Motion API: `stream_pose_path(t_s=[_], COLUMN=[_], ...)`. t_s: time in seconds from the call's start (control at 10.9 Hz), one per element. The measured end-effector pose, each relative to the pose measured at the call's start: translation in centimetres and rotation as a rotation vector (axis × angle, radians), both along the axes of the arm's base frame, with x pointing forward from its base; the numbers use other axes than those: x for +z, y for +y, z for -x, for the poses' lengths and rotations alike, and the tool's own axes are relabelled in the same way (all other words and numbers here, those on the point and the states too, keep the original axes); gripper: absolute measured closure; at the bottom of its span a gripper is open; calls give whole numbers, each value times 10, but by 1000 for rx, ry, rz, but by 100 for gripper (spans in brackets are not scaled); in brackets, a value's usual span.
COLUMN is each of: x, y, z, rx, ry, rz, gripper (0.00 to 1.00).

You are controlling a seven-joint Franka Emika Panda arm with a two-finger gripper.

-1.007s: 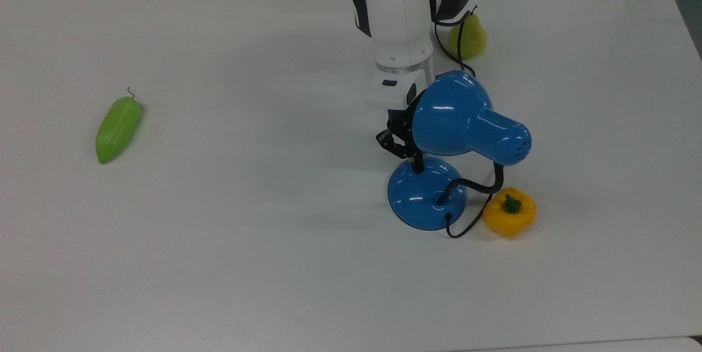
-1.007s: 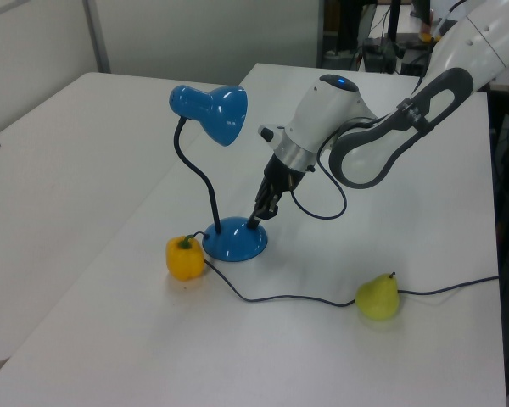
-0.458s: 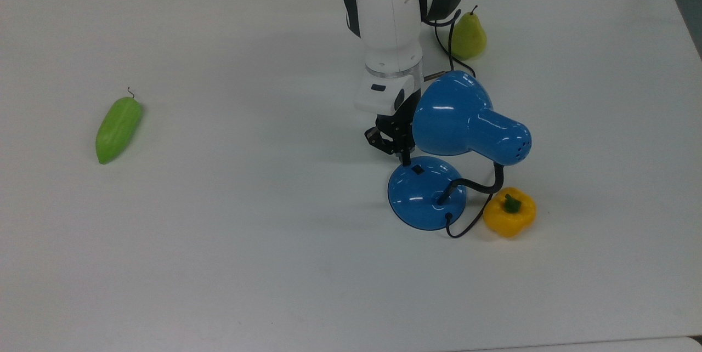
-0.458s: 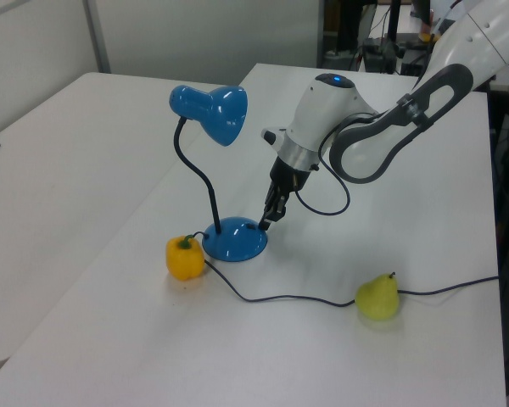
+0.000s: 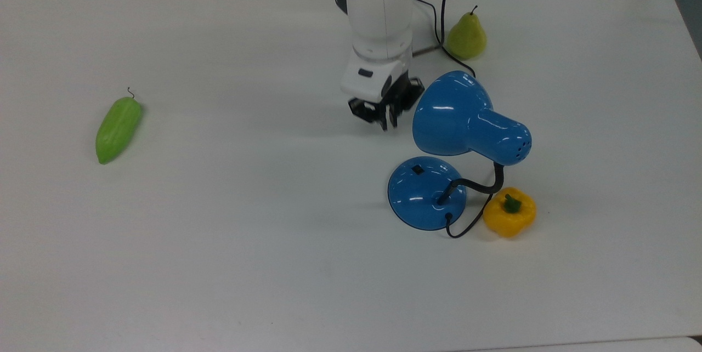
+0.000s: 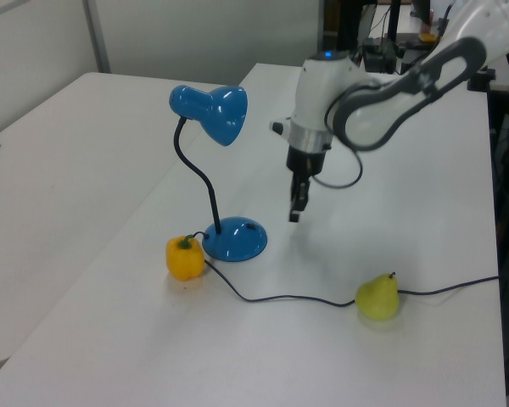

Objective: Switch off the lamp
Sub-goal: 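Lift the gripper up and away from the lamp base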

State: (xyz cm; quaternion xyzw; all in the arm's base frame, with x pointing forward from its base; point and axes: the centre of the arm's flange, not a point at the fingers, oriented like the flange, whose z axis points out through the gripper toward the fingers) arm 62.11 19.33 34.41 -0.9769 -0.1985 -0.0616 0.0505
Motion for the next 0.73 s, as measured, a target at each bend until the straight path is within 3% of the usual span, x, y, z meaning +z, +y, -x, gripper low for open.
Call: stream_pose_path(t_s=[0.09,0.27,0.64,0.73], x=[19,62,163,186], y=[-6,-24,-66,-77], z=[11,33,75,84], rx=[5,2,-97,-124], ry=[69,164,237,260], rz=[18,44,60,66], gripper=[67,57,1,0])
